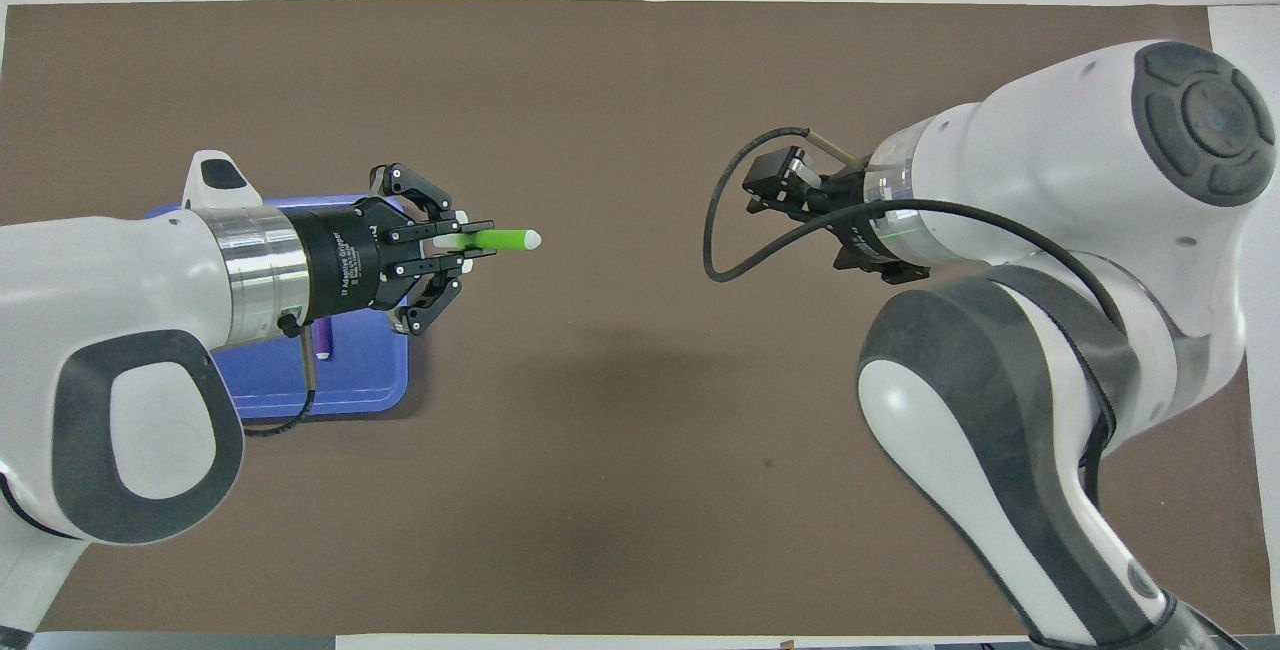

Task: Right arm passes pens to left for tray arrangement
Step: 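Place the green pen in the tray with the left gripper while the right gripper withdraws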

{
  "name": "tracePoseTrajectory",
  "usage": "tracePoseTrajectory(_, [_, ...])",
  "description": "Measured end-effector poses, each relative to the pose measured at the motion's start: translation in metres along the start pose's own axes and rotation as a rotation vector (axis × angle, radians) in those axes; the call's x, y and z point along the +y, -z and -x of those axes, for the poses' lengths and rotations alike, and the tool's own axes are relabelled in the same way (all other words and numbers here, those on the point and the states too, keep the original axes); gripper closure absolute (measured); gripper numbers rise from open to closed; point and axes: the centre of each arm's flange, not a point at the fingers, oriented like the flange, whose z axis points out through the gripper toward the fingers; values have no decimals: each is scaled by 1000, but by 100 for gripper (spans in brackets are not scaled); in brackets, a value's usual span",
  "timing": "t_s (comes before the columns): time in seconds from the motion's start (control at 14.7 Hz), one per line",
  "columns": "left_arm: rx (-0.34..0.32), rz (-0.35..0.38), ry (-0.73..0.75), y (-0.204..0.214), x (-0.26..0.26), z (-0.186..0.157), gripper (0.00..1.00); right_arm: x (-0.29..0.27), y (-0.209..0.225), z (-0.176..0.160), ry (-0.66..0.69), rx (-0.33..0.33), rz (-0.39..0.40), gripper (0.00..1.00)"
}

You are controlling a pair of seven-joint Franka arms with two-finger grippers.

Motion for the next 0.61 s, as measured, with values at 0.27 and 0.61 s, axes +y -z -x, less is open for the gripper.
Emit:
tracePoseTrajectory(0.27, [50, -109, -216, 28, 2, -62, 83, 62, -19, -30, 153, 61, 158, 0])
tracePoseTrajectory(0.61, [144, -248, -582, 70, -4, -136, 83, 115, -55, -68, 210, 132, 242, 7])
